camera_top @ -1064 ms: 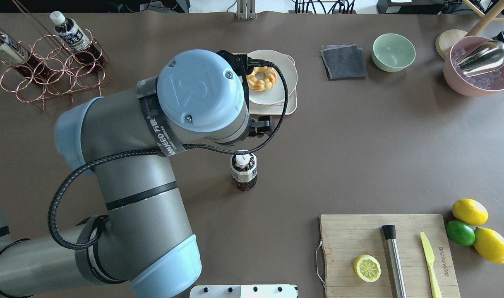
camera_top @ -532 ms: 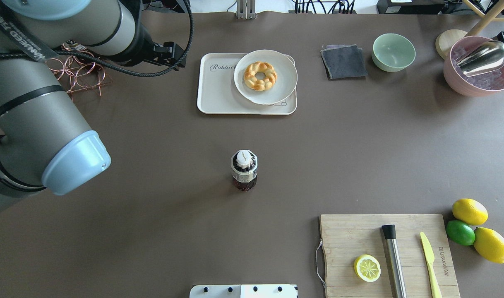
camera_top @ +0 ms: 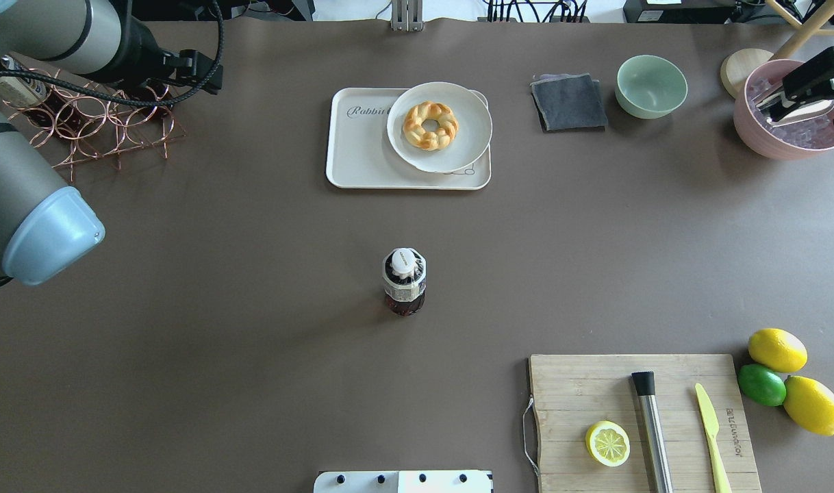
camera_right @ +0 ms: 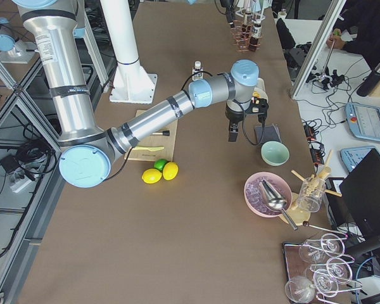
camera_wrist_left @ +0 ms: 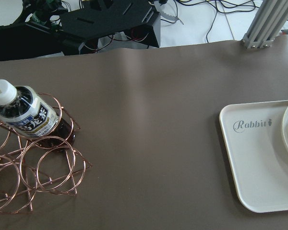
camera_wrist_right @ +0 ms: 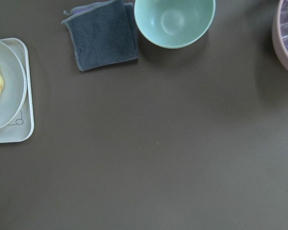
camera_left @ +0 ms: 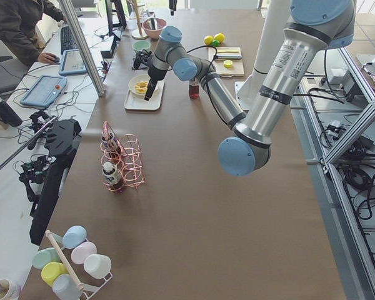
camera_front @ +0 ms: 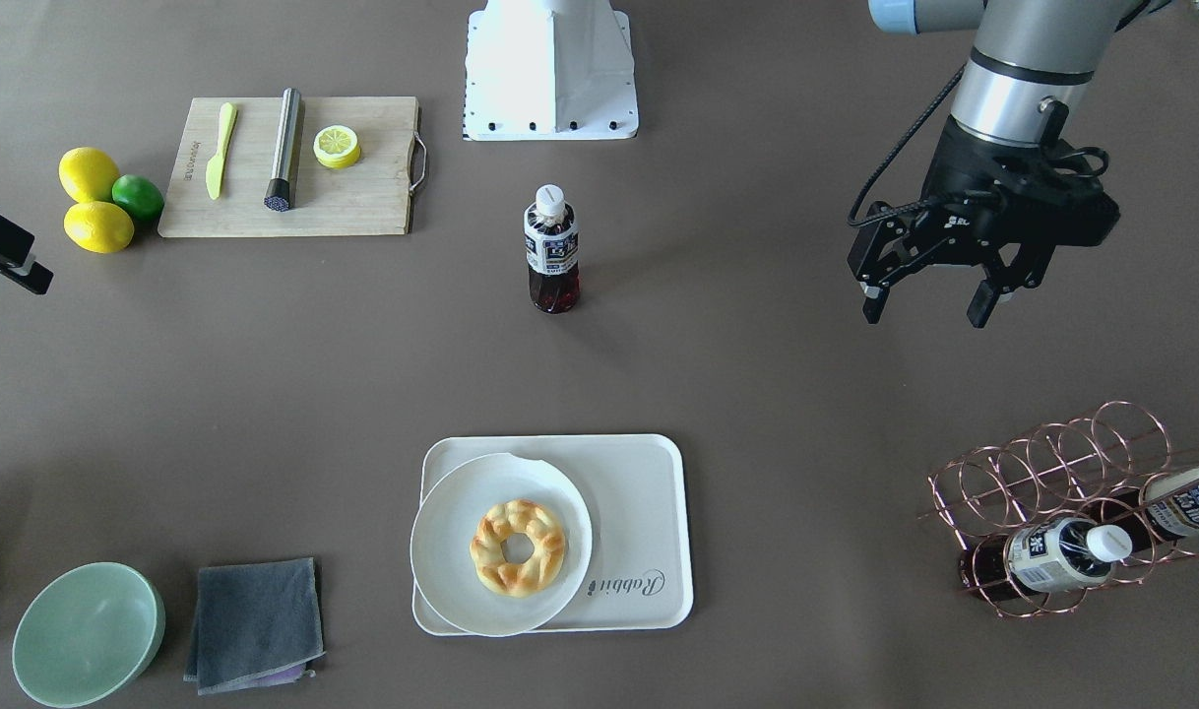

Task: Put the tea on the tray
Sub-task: 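Reach the right gripper to the standing tea bottle and grasp its cap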

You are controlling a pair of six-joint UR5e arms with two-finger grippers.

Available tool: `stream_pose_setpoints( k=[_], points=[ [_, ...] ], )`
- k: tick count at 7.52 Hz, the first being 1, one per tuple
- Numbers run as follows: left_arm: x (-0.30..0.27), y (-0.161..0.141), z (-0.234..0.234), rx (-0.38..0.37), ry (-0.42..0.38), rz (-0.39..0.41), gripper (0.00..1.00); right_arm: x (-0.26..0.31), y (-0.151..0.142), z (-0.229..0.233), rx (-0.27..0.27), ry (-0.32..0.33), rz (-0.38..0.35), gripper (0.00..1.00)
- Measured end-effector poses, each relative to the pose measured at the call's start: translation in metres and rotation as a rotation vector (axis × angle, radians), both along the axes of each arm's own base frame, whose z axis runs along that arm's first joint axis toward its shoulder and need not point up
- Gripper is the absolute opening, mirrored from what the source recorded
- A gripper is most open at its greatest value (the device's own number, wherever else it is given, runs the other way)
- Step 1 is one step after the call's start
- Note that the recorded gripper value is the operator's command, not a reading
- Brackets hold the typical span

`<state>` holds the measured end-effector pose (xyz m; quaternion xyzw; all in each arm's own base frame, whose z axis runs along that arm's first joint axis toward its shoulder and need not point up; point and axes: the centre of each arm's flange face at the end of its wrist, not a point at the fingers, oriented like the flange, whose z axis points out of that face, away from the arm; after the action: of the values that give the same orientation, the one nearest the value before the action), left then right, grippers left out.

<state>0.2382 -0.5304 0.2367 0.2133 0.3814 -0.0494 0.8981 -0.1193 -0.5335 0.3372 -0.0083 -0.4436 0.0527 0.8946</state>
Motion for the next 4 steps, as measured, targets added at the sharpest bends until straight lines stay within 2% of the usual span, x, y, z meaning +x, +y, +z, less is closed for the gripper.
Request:
stream_pose_setpoints(
  k=[2, 3, 4],
  points=[
    [-0.062, 0.005, 0.066, -0.154, 0.055, 0.033, 0.98, -0.072, 0.026, -0.048, 0.055, 0.012, -0.032, 1.0],
    [-0.11, 0.007, 0.103, -0.171, 0.048, 0.059, 0.98, -0.11, 0.042, -0.072, 0.077, -0.005, -0.027, 1.0],
    [-0.153, 0.012, 0.144, -0.148, 0.012, 0.117, 0.98, -0.142, 0.056, -0.095, 0.073, -0.034, -0.012, 1.0]
  ],
)
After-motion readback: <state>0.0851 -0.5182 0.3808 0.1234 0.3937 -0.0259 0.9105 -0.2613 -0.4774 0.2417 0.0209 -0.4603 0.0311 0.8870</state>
